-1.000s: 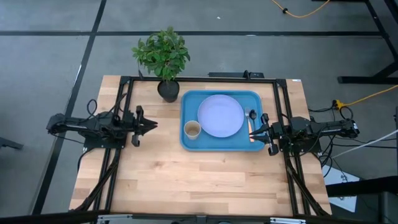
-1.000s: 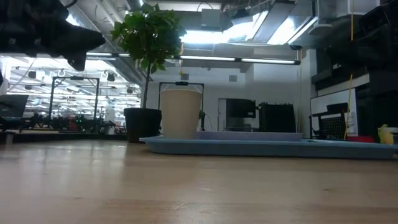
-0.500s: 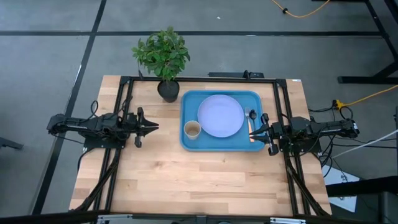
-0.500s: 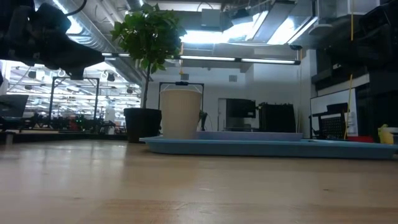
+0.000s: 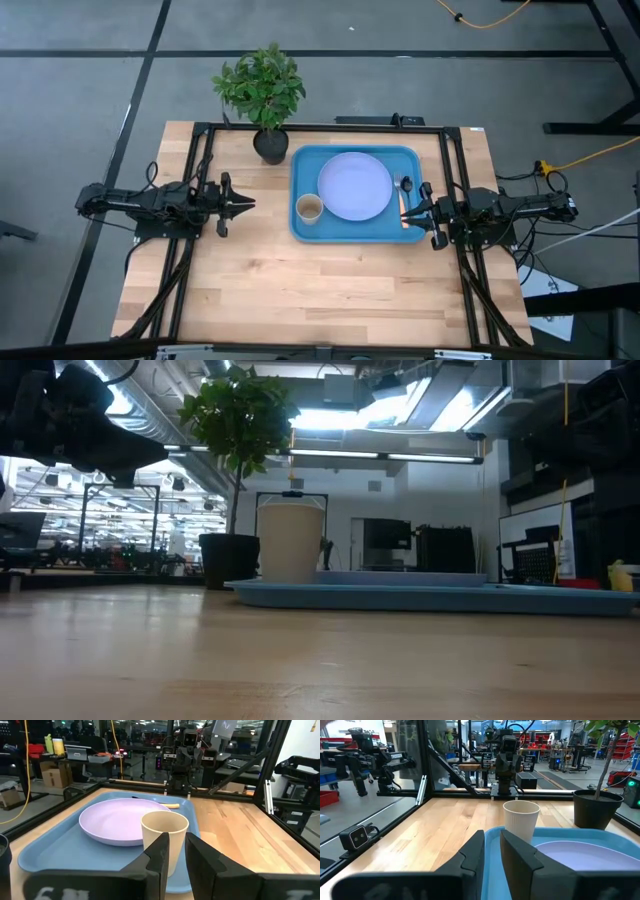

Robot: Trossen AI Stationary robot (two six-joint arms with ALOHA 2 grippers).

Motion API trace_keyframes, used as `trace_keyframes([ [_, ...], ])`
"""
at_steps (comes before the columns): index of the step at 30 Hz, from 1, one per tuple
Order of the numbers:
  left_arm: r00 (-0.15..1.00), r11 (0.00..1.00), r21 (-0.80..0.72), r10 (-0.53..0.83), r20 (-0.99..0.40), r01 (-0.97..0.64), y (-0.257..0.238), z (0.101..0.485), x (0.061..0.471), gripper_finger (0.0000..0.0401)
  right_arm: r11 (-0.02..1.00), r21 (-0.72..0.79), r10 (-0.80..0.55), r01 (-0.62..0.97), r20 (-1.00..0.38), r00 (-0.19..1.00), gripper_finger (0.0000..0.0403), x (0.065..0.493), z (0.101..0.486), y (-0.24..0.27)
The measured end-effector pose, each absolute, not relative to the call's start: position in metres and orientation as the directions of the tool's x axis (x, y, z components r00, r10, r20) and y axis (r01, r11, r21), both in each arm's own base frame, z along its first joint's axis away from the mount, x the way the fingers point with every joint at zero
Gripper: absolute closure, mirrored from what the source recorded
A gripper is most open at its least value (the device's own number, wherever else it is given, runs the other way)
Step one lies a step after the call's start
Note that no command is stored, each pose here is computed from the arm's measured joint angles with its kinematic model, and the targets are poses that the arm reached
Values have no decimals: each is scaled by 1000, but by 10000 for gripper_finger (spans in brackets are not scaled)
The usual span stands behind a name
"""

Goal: Pick and place plate/cup/fork/spoon on tray
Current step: Put the plate on the center of the tray

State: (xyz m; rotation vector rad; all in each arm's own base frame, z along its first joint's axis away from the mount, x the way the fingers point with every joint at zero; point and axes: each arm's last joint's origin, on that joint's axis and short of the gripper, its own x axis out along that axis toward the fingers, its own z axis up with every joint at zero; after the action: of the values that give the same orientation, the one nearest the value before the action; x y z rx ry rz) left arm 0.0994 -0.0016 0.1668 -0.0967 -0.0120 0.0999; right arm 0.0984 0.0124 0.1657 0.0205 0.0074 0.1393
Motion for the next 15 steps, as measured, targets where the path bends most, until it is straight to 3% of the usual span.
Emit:
trace_keyframes([
  [15,997,992,-96,83,-2,-83,-2,166,100,346,990,21,140,-139,-6,990,336,98,166,12],
])
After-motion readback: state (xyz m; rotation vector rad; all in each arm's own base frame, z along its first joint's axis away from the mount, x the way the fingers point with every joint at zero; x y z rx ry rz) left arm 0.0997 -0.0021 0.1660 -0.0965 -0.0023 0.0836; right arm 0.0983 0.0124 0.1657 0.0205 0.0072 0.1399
